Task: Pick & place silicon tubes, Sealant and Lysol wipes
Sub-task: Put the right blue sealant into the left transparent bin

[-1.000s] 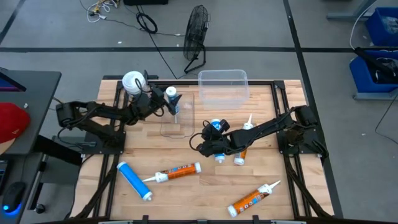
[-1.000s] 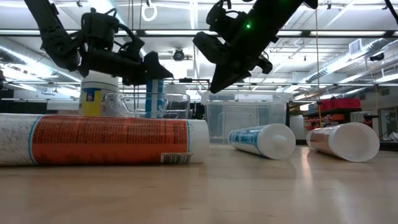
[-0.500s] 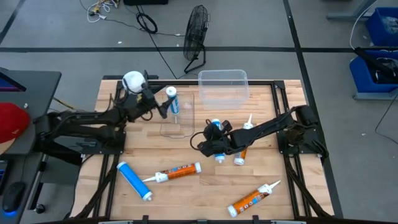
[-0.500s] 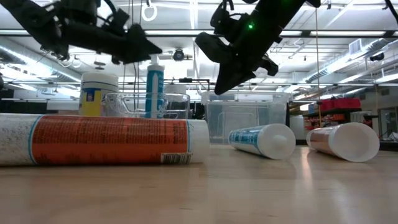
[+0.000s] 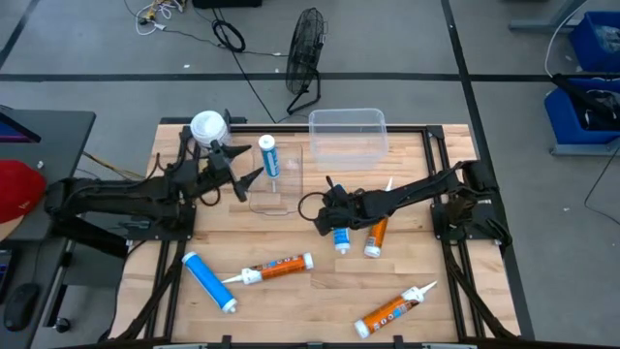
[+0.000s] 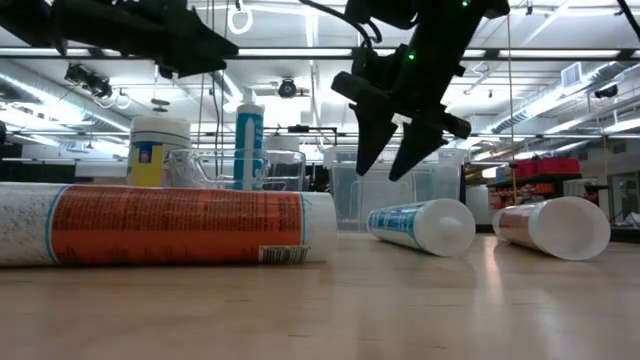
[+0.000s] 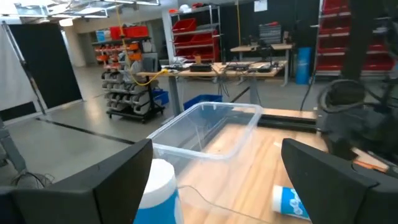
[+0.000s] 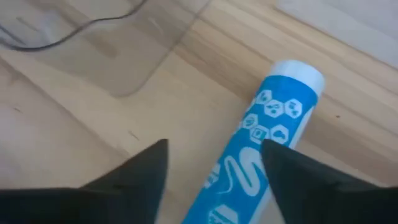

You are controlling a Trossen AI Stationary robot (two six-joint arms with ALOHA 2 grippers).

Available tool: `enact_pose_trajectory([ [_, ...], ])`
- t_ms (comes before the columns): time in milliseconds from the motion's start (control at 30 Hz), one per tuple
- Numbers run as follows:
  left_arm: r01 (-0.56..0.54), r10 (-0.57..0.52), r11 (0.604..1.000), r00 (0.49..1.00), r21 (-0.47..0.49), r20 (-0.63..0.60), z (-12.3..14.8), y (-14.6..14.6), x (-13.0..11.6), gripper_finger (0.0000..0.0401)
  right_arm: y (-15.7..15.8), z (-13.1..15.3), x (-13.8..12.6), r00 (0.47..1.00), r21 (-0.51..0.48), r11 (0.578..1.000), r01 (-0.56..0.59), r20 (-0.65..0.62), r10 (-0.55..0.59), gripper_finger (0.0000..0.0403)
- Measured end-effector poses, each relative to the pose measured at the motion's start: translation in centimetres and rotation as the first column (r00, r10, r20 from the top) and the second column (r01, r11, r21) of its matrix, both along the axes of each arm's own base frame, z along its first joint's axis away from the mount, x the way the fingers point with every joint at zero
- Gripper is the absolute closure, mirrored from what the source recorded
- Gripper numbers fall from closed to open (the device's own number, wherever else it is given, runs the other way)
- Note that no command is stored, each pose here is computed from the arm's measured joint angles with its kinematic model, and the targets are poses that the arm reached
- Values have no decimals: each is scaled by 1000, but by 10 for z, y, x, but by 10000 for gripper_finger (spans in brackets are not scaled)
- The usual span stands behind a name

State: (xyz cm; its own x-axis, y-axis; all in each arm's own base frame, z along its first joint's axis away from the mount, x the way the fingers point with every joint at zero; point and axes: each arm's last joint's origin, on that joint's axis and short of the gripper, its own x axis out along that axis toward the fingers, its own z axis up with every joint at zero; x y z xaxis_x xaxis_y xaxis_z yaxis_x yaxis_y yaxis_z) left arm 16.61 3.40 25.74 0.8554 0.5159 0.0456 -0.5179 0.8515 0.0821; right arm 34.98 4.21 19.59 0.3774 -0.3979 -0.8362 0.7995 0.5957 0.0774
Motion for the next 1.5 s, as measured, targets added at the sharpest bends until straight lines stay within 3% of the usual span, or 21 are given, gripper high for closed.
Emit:
enact_pose_trajectory([
  [100,22,-22,1000,1000,-7,-10,0,-7,-2,39,-5,1,-3,999,24,999,43,-17,-42,73],
  [233,53,-53,998,998,-14,-21,-1,-16,-2,39,-11,0,-6,993,39,993,114,-30,-113,46],
  [533,80,-81,997,996,-9,-32,-2,-31,-1,39,-10,-15,-13,981,136,972,191,-38,-188,63],
  [767,59,-58,998,997,5,-41,-2,-35,-2,39,-3,-42,-16,974,213,958,194,77,-215,69],
  [1033,55,-55,998,998,5,-41,-2,-34,-2,39,-2,-60,-19,976,224,956,191,63,-209,71],
  [1200,50,-50,999,998,5,-43,-2,-34,-2,39,2,-67,-21,983,200,963,178,14,-185,98],
  [1433,50,-50,999,998,4,-40,-2,-34,-2,39,9,-67,-23,992,180,975,129,-12,-129,202],
  [1500,51,-51,999,998,0,-38,-2,-34,-2,39,12,-67,-24,994,174,979,108,-16,-107,205],
])
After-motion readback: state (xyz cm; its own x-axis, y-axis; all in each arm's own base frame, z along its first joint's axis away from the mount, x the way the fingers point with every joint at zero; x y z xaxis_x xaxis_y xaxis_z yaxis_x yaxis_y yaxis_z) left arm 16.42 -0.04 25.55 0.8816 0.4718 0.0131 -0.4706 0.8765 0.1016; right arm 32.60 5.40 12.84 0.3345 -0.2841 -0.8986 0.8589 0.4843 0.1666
